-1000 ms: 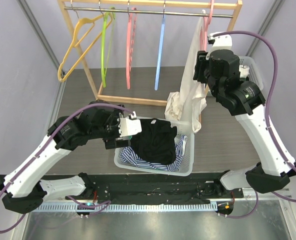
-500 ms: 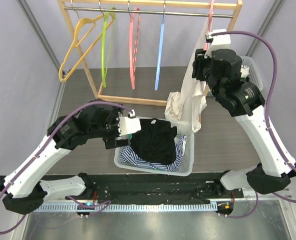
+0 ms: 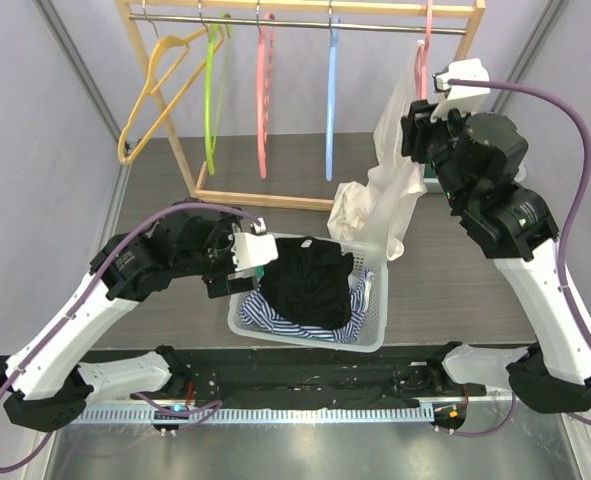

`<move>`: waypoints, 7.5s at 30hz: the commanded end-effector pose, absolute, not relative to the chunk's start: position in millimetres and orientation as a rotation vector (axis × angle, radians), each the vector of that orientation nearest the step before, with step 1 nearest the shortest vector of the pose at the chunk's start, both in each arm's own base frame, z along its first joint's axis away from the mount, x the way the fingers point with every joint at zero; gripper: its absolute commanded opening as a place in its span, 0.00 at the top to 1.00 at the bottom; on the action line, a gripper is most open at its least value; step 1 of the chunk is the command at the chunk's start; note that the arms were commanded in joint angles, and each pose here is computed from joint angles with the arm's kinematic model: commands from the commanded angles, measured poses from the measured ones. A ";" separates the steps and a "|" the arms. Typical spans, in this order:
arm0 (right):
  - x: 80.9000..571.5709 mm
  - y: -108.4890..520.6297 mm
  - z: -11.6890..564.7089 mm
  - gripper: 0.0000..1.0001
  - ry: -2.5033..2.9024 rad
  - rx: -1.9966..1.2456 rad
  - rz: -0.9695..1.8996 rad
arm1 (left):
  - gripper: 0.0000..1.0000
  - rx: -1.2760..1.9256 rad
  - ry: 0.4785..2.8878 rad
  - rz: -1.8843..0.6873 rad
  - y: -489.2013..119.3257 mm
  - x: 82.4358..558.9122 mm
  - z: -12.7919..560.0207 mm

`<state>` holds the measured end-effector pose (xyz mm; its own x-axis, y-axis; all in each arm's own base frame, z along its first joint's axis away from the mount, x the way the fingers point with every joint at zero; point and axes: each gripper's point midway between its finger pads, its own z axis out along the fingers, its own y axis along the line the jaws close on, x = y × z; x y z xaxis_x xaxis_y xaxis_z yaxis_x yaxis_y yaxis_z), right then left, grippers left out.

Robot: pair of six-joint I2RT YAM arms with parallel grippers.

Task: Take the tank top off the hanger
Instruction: Pick up the hanger from the clothesline, then remove the tank top from the hanger.

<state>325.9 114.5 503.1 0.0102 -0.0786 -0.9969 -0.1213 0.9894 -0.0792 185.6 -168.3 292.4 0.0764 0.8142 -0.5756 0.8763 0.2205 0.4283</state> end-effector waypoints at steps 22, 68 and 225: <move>291.7 88.2 463.9 0.03 1.847 0.011 0.027 | 0.00 1.537 1.690 -0.141 -170.7 184.3 300.1; 291.9 88.9 511.6 0.99 1.295 0.050 0.178 | 0.00 1.522 1.695 -0.142 -170.1 186.9 304.4; 172.3 138.4 457.3 0.99 1.585 -0.513 0.556 | 0.97 1.386 1.269 -0.434 -200.8 160.8 474.1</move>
